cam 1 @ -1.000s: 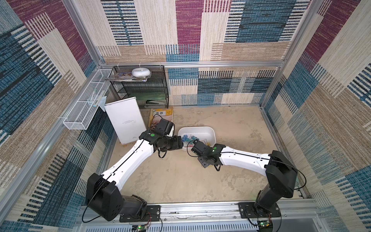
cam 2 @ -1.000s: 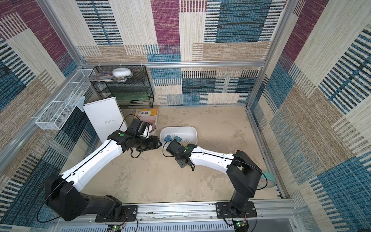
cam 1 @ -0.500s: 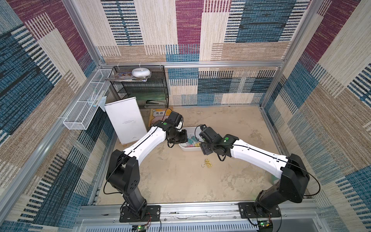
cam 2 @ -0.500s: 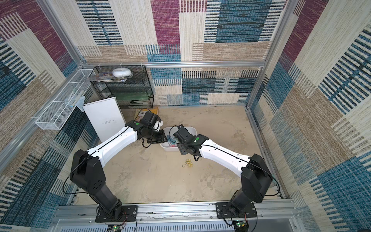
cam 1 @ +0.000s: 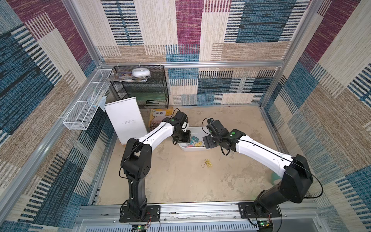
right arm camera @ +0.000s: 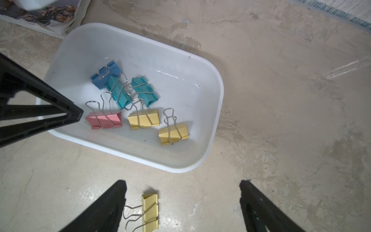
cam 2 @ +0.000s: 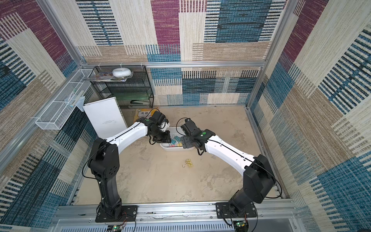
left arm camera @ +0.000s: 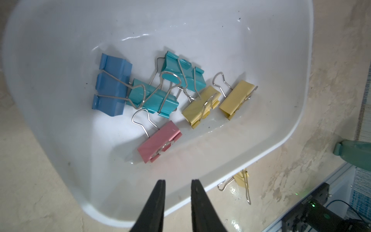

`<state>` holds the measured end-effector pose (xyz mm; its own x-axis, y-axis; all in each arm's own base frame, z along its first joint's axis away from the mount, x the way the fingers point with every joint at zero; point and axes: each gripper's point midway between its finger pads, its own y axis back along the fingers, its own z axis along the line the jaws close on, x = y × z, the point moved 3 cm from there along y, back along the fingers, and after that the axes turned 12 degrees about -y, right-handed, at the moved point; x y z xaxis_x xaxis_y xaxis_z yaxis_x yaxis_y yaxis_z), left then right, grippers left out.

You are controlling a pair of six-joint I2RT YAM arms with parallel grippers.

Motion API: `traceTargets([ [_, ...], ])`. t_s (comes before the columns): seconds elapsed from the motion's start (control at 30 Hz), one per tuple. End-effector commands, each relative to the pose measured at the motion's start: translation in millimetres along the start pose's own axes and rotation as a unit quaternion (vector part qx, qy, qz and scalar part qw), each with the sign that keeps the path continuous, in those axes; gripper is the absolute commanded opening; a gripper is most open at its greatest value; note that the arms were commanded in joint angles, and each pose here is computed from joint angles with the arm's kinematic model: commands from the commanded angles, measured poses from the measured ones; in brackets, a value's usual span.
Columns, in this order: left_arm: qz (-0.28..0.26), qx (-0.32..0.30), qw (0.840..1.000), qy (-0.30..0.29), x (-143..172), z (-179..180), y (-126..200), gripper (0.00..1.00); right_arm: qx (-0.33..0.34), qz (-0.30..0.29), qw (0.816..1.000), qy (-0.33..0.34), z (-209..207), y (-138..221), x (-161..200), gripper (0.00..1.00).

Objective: Take out the binder clips from the storage box
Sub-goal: Pick up the binder clip from the storage box.

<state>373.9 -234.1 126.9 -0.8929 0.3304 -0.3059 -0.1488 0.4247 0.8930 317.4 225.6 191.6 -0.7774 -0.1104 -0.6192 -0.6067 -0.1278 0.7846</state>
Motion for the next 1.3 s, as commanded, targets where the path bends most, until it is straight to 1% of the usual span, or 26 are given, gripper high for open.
traceTargets([
  [0.0,0.011,-0.01,1.0,-0.016,1,5,-5,0.29,-0.006,-0.001,1.0,0.0,2,-3,-5,0.93],
  [0.13,0.02,-0.021,0.999,-0.021,2,11,-13,0.29,-0.008,-0.001,1.0,0.0,3,-5,-9,0.96],
  [0.33,0.031,-0.025,0.999,-0.021,5,17,-21,0.28,-0.008,0.0,1.0,-0.001,2,-7,-12,0.98],
  [0.6,0.012,0.011,1.0,-0.013,-8,10,-26,0.27,-0.005,0.004,1.0,0.0,2,-10,-12,0.98],
  [0.7,0.015,0.018,1.0,-0.01,-8,9,-30,0.17,-0.003,0.005,1.0,-0.001,1,-10,-12,0.98],
  [0.8,0.017,0.019,1.0,-0.01,-7,10,-31,0.15,-0.002,0.005,1.0,-0.002,0,-9,-11,0.98],
  [0.83,0.018,0.019,1.0,-0.009,-7,10,-31,0.09,-0.001,0.004,1.0,-0.002,-1,-9,-12,0.98],
  [0.87,0.018,0.02,1.0,-0.008,-7,11,-31,0.06,-0.001,0.004,1.0,-0.003,-1,-9,-12,0.97],
  [0.97,0.012,0.021,1.0,-0.005,-9,10,-26,0.0,-0.001,0.005,1.0,-0.004,-1,-10,-12,0.98],
  [1.1,-0.007,0.027,1.0,-0.002,-17,6,-12,0.0,-0.001,0.005,1.0,-0.004,0,-11,-12,0.98],
  [1.27,-0.031,0.049,0.998,0.005,-26,-3,7,0.0,-0.001,0.004,1.0,-0.004,0,-11,-13,0.98],
])
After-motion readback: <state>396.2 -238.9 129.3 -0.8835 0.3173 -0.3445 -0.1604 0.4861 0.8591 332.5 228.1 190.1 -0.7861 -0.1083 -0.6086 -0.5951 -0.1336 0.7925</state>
